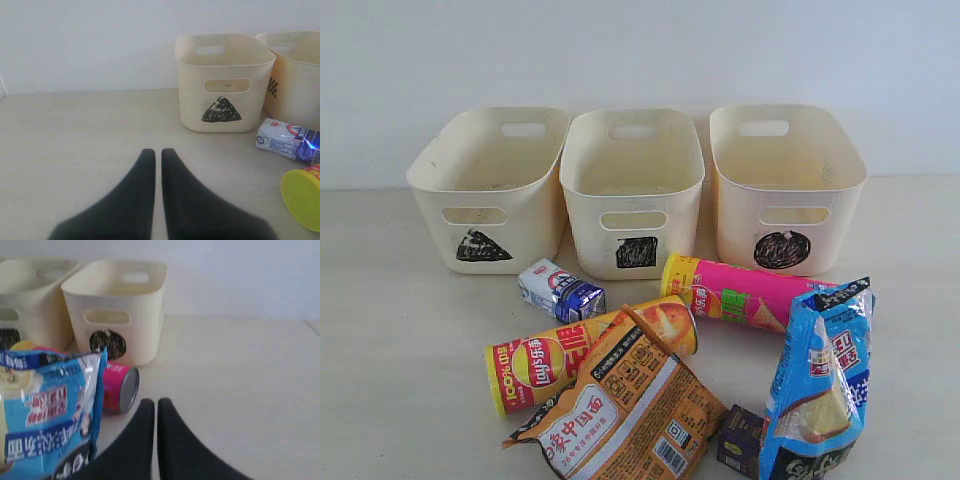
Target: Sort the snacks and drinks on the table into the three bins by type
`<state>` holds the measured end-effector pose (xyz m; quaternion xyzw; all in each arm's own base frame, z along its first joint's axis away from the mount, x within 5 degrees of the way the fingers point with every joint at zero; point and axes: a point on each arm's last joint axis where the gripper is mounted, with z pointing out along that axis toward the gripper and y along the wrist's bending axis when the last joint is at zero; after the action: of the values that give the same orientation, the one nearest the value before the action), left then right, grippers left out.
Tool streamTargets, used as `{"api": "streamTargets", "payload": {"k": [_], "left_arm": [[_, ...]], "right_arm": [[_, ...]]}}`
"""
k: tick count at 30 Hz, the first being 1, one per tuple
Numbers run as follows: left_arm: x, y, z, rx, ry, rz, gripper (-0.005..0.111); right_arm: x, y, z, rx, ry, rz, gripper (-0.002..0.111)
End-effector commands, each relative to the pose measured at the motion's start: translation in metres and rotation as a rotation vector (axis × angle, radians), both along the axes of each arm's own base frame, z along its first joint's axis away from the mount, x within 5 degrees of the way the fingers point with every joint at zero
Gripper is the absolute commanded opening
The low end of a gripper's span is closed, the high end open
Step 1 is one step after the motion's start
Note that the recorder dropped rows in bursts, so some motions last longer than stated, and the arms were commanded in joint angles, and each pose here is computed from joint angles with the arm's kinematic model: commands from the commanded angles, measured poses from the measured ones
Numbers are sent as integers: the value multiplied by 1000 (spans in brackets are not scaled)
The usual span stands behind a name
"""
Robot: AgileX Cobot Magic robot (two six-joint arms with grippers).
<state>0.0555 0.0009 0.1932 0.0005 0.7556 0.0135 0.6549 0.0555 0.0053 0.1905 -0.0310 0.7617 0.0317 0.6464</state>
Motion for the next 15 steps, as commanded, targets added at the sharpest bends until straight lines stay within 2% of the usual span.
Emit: {"api": "streamTargets", "payload": {"k": [1,4,10,13,15], "left_arm": [[0,0,-1,-14,-4,0,4],[0,0,-1,-14,-4,0,4],[0,0,-1,-14,-4,0,4],[0,0,-1,-14,-4,0,4],[0,0,-1,-14,-4,0,4]], "right_arm": [[1,-1,21,9,-232,-10,0],[-3,-2,41,74,-452,-16,0],[-18,-6,70,564,-767,78,0],[-24,-7,84,726,-841,140,0],[-26,-7,105,733,-871,154,0]]}}
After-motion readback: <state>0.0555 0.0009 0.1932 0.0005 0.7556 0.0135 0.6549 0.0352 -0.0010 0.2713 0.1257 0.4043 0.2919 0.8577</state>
